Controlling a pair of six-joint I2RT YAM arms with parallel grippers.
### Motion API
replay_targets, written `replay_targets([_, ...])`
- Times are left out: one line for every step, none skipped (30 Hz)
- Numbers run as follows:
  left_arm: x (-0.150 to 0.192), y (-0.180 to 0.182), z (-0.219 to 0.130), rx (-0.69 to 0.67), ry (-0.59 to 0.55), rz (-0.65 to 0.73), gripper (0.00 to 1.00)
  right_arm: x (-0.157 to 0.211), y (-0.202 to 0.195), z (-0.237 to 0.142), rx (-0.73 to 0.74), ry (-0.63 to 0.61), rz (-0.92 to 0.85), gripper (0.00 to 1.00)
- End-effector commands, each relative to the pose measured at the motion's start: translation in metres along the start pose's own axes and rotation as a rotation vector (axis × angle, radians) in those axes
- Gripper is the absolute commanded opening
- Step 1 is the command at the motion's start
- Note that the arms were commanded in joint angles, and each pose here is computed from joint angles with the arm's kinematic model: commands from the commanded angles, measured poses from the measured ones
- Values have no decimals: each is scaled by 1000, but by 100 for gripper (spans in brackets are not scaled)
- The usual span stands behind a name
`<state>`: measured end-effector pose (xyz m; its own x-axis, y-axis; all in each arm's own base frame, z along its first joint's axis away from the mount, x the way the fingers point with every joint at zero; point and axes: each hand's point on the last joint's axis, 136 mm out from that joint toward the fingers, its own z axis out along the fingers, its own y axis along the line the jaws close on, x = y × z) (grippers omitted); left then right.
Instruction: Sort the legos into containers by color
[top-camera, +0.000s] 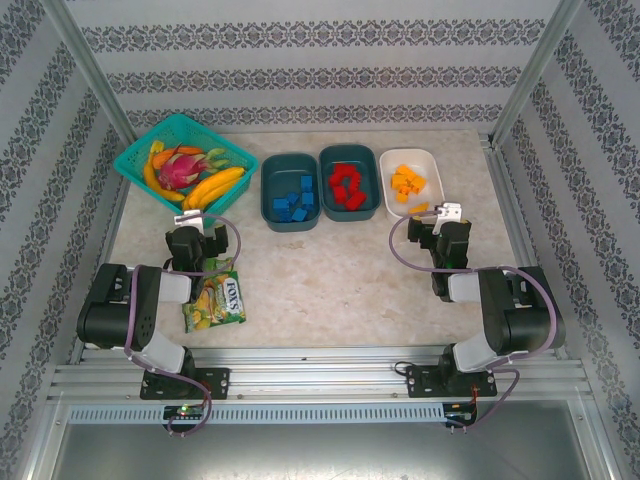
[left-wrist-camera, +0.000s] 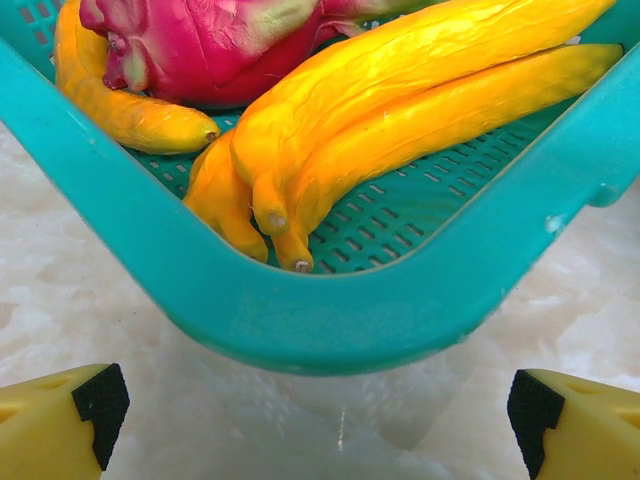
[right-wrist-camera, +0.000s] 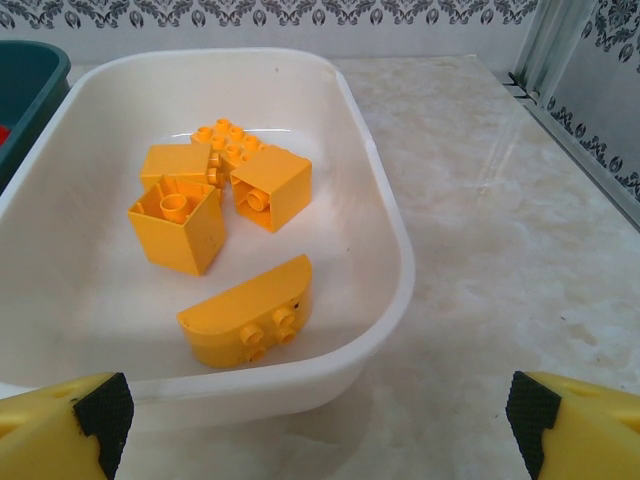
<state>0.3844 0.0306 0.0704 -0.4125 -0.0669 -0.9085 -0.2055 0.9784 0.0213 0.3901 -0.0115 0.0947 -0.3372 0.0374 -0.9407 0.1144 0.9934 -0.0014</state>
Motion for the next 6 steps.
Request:
replay_targets([-16,0,1,5,-57,2,100,-12,4,2,-7,-35,-6,98])
replay_targets([-16,0,2,3,-58,2,100,-12,3,2,-8,-34,-3,98])
replay_targets([-17,0,1,4,-59,3,100,-12,4,2,-9,-34,-3,98])
replay_targets([-16,0,2,4,-57,3,100,-13,3,1,-8,-36,-5,98])
replay_targets([-16,0,1,4,-58,2,100,-13,3,0,-8,-42,-7,98])
replay_targets([-16,0,1,4,-57,3,100,-12,4,0,-9,-41,-7,98])
